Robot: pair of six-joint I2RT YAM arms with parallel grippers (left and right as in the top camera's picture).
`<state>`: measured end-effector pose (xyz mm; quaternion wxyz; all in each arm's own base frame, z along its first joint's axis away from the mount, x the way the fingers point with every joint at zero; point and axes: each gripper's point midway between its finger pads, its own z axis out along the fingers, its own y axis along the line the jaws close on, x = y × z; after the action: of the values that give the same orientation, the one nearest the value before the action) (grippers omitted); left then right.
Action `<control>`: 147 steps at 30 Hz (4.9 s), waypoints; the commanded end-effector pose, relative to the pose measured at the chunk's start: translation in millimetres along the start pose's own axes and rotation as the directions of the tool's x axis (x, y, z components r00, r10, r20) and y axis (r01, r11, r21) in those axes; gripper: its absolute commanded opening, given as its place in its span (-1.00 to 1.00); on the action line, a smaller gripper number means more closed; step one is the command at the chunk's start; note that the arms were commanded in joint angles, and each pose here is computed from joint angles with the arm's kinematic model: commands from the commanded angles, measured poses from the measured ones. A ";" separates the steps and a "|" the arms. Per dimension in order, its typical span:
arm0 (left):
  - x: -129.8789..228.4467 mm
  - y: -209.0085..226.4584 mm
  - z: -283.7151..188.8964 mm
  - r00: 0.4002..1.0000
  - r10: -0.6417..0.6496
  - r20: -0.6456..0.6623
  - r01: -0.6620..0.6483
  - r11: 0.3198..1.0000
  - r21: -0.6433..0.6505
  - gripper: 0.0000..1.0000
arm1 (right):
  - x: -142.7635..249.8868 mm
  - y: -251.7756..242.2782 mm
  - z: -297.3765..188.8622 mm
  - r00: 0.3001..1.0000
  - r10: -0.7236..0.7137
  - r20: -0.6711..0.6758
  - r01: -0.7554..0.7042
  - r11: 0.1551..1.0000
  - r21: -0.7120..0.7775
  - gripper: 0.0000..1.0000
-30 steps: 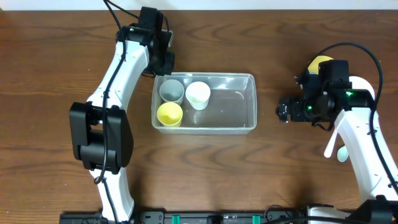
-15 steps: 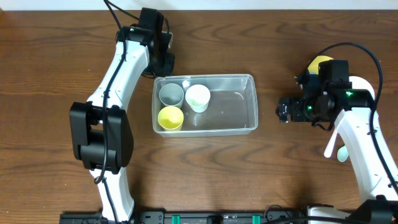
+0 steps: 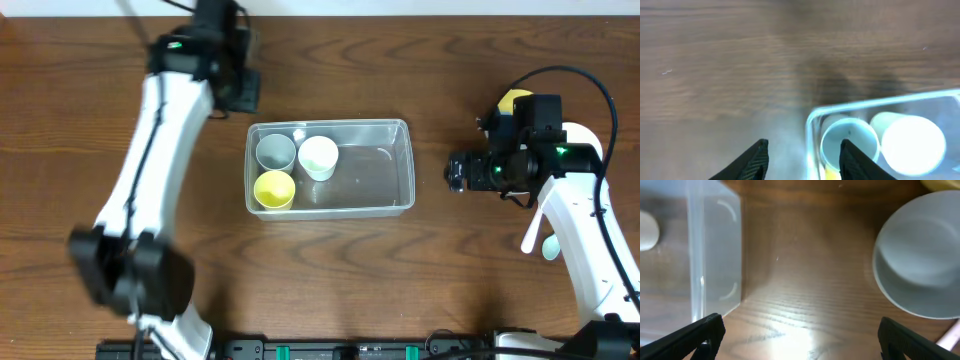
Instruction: Pack container
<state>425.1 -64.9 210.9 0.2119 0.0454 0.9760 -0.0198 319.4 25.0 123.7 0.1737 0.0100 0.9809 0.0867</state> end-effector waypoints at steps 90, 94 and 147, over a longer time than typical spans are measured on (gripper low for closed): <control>141.1 65.4 -47.1 0.930 -0.339 0.138 0.341 0.940 0.011 0.23 | -66.8 6.7 33.2 0.981 -0.165 -0.098 0.176 0.976 0.125 -0.97; 140.5 65.5 -47.1 0.930 -0.339 0.141 0.341 0.940 0.011 0.23 | -79.9 54.0 -11.3 0.941 -0.337 0.037 0.332 0.938 0.097 -0.98; 139.4 65.7 -47.3 0.930 -0.339 0.145 0.341 0.940 0.011 0.22 | -8.8 195.3 60.3 0.719 -0.692 -0.063 0.681 0.720 -0.137 -0.33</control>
<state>285.0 14.5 195.4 0.2771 -0.1235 0.9516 -0.0490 349.8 224.9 106.4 0.1446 -0.3679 0.9163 0.0650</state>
